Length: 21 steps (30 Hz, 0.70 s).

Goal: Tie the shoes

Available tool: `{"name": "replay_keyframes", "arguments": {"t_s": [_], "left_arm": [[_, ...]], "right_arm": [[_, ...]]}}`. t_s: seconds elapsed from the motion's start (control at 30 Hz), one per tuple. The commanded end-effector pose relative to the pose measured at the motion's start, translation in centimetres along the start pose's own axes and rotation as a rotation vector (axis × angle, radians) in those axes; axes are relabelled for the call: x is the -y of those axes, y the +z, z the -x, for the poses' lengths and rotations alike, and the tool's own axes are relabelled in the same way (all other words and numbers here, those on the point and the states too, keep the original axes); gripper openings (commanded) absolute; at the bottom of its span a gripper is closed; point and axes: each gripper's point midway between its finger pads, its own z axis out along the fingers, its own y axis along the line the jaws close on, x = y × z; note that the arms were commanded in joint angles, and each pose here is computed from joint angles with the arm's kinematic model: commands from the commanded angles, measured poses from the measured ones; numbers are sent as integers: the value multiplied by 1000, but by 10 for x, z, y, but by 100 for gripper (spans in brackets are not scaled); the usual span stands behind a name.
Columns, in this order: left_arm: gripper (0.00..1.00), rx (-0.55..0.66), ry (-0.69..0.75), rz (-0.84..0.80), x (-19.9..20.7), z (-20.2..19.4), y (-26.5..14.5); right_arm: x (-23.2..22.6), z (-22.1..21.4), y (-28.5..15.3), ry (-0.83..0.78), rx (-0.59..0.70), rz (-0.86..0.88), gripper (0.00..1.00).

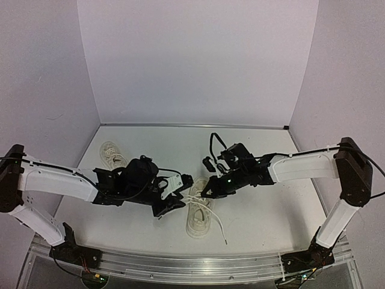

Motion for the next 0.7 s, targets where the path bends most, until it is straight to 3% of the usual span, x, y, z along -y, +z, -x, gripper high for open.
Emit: {"name": "replay_keyframes", "arguments": {"t_s": [0.0,0.3,0.67], "left_arm": [[21,46,249,23,-5,19,9],[16,41,394,31,-8,23,25],[15,-10,465,22,-12,16,51]], "right_arm": [[-15,15,-12,-17,59,36,0],[-16,13,-8,-4,41,50,0],[-18,13,-5,-2,25,75,0]]}}
